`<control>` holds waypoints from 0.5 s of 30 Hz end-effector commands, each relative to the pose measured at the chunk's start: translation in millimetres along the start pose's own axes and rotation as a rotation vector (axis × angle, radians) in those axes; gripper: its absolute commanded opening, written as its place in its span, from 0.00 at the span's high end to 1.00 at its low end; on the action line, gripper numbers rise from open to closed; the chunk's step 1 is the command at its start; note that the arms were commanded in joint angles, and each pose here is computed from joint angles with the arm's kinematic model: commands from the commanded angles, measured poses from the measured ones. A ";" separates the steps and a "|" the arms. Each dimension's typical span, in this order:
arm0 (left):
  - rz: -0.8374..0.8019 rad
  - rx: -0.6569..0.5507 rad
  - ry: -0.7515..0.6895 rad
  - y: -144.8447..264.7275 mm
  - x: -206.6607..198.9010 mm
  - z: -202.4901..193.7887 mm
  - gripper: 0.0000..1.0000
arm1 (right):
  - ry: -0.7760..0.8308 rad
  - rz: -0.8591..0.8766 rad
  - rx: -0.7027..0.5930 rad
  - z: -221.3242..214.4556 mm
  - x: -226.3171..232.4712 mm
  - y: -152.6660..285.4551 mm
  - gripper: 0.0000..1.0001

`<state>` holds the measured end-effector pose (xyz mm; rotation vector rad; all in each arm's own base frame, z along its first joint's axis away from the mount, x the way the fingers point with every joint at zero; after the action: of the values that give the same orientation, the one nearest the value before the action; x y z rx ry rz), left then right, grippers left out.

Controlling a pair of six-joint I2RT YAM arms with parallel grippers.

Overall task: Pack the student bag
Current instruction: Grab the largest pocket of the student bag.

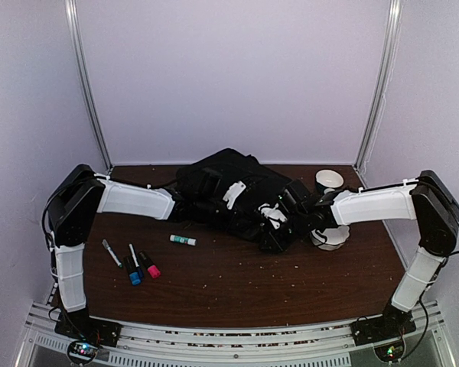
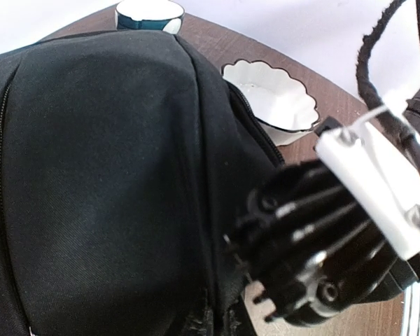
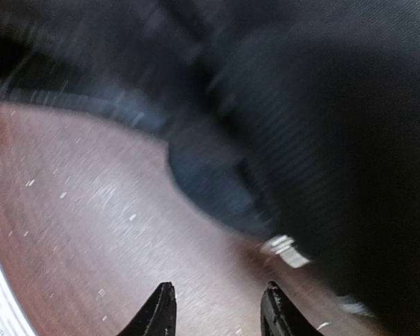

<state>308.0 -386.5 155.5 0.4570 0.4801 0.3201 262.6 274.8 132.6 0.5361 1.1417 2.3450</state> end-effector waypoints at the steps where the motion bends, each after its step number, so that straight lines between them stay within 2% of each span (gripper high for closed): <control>1: -0.060 -0.127 -0.042 3.9 -3.2 26.3 1.00 | -0.005 -0.117 -0.066 13.5 -9.3 -0.7 0.59; 6: -0.067 -0.126 -0.041 4.1 -3.0 25.7 1.00 | 0.017 -0.155 -0.130 19.6 -10.4 9.4 0.58; 13: -0.082 -0.126 -0.028 1.8 -2.1 23.5 1.00 | 0.019 -0.171 -0.172 37.1 -15.0 2.2 0.57; 15: -0.091 -0.126 -0.023 1.4 -2.5 22.7 1.00 | 0.017 -0.171 -0.170 39.2 -15.9 -0.8 0.60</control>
<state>310.4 -386.0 156.2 0.4349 0.5069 0.3012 282.0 278.5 141.1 0.3976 1.0305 2.2777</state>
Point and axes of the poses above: each gripper's point midway between its finger pads, its own y axis back along the fingers, its own x axis along the line the jaws close on, z = x × y, the point moved 8 cm from there along y, back along the fingers, and after that the axes turned 7 degrees about y, right-handed, at the moved point
